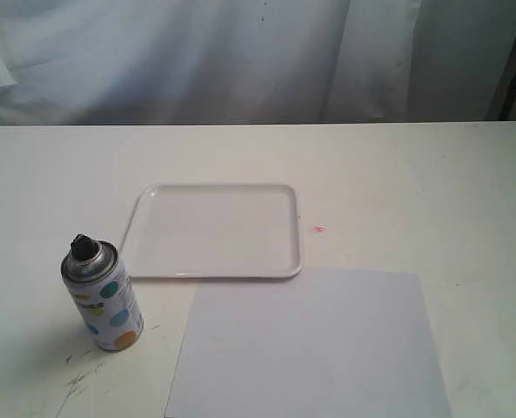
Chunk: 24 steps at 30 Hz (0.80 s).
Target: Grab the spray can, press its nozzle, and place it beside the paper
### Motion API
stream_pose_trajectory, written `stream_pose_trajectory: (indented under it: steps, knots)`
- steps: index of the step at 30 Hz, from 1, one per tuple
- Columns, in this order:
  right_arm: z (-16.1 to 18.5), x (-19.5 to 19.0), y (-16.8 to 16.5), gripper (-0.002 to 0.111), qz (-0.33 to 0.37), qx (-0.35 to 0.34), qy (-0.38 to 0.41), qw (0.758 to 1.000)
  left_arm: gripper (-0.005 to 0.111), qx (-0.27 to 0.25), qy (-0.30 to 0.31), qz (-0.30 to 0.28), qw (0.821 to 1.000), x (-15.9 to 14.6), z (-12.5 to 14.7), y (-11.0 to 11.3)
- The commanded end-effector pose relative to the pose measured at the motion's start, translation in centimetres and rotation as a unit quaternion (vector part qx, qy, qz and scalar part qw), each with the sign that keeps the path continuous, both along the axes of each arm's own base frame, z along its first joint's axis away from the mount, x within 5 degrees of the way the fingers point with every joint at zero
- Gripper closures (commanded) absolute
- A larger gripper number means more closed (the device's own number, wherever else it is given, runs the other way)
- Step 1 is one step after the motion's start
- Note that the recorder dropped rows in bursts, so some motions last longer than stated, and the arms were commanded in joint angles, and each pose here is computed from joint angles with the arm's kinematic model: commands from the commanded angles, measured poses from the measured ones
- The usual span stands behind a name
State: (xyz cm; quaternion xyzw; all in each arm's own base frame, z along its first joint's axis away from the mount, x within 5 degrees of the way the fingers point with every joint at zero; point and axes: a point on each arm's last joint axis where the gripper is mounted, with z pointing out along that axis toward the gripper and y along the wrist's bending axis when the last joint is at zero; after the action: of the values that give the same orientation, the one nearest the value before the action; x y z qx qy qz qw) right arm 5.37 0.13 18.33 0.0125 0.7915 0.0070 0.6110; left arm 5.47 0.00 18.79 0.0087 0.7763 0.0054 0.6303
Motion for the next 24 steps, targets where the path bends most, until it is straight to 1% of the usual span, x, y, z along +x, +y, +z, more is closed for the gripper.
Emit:
stream_pose_trajectory:
  steps: [1,3,6,8,9,12,17,20,24]
  knots:
    - [-0.1,0.0,0.0,0.108,-0.003,0.000,0.000,1.000,0.107,0.012,-0.003,-0.003,1.000,0.0,-0.1,0.0]
    - [-0.1,0.0,0.0,0.108,-0.003,0.000,0.000,1.000,0.107,0.035,-0.003,-0.003,0.999,0.0,-0.1,0.1]
    - [-0.1,0.0,0.0,0.108,-0.003,0.000,0.000,1.000,0.107,0.037,-0.005,-0.003,0.999,0.0,0.0,0.1]
    - [-0.1,0.0,0.0,0.108,-0.003,0.000,0.000,1.000,0.107,0.035,-0.021,-0.003,0.999,0.1,0.2,0.1]
    - [-0.1,0.0,0.0,0.108,-0.003,0.000,0.000,1.000,0.107,0.035,-0.035,-0.004,0.999,0.1,0.5,0.1]
    - [-0.1,0.0,0.0,0.108,-0.003,0.000,0.000,1.000,0.107,0.031,-0.109,-0.005,0.994,0.2,1.8,0.0]
    - [-0.1,0.0,0.0,0.108,-0.003,0.000,0.000,1.000,0.107,0.030,-0.220,-0.008,0.975,-0.1,3.9,-0.1]
    - [-0.1,0.0,0.0,0.108,-0.003,0.000,0.000,1.000,0.107,0.031,-0.251,-0.009,0.967,-0.2,4.4,-0.2]
    - [-0.1,0.0,0.0,0.108,-0.003,0.000,0.000,1.000,0.107,0.032,-0.256,-0.009,0.966,-0.3,4.5,-0.2]
